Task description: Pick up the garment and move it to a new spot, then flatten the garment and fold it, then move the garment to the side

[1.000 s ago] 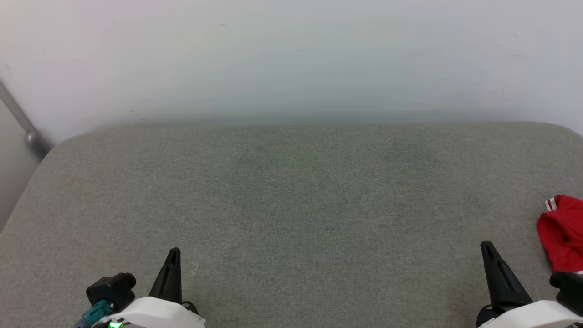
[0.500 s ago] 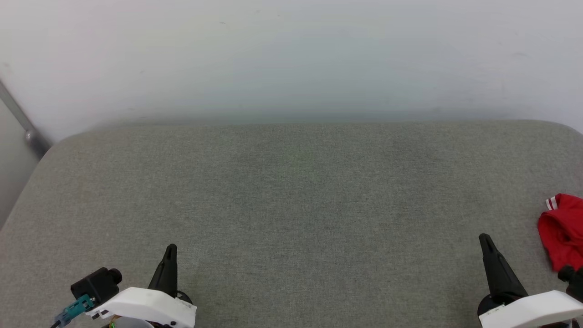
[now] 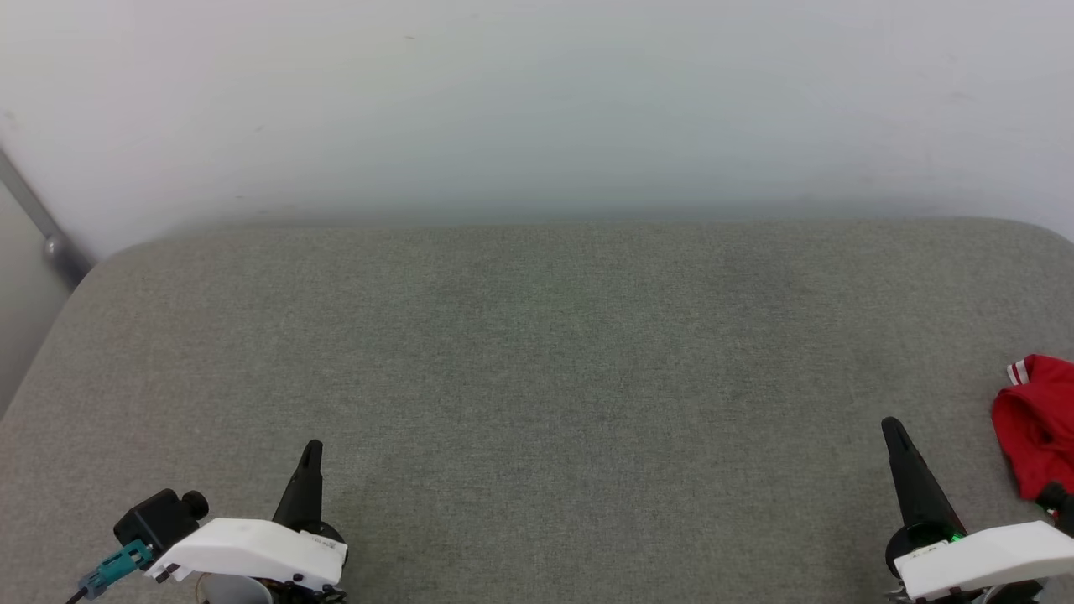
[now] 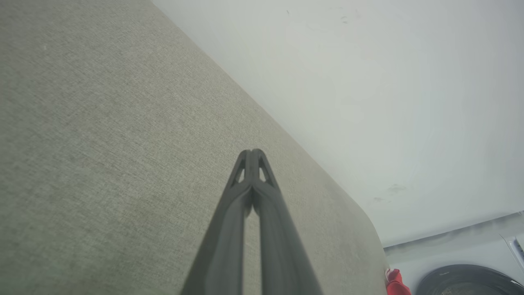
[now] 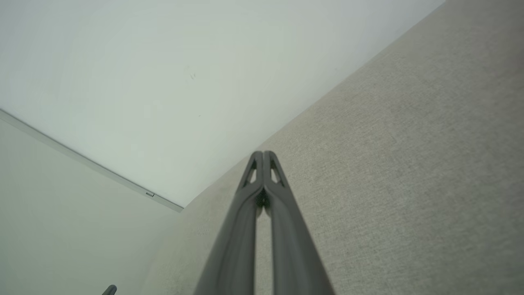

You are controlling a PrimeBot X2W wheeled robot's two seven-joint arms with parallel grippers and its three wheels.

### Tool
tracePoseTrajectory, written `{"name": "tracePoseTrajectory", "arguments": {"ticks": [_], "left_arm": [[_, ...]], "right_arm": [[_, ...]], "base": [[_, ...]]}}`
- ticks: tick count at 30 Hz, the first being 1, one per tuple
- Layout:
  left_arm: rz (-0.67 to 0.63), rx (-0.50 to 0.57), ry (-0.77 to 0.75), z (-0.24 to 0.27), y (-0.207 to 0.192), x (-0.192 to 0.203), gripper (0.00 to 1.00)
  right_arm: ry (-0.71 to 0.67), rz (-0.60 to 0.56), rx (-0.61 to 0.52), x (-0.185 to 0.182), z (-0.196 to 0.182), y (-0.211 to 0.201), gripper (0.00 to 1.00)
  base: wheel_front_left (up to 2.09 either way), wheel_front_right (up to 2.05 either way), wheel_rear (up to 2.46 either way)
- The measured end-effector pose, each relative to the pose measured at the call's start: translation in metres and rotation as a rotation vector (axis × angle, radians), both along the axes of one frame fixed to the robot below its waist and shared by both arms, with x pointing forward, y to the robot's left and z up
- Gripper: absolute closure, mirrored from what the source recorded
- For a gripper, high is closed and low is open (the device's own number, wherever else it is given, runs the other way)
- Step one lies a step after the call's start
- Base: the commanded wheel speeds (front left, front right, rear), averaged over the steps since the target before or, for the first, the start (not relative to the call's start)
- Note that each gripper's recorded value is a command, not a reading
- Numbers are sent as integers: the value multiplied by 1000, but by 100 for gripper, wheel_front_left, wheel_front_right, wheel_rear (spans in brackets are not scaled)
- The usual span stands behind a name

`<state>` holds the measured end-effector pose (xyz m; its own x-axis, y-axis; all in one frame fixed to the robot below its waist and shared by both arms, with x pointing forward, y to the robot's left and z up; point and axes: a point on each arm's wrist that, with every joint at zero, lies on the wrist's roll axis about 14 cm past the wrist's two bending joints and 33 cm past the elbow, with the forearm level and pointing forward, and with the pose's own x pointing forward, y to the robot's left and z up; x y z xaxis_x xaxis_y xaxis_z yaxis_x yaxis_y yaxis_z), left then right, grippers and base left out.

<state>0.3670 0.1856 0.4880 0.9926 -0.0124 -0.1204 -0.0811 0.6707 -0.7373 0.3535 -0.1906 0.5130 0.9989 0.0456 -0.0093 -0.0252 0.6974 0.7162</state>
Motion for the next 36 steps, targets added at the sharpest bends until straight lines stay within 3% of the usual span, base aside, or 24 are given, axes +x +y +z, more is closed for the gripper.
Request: {"name": "tracePoseTrajectory", "arguments": {"ticks": [36], "left_arm": [[31,-391,-21,6,5,11,100]], "right_arm": [[15,-23,406,17,-5,-4,100]], "base": [[0,0,0]]}}
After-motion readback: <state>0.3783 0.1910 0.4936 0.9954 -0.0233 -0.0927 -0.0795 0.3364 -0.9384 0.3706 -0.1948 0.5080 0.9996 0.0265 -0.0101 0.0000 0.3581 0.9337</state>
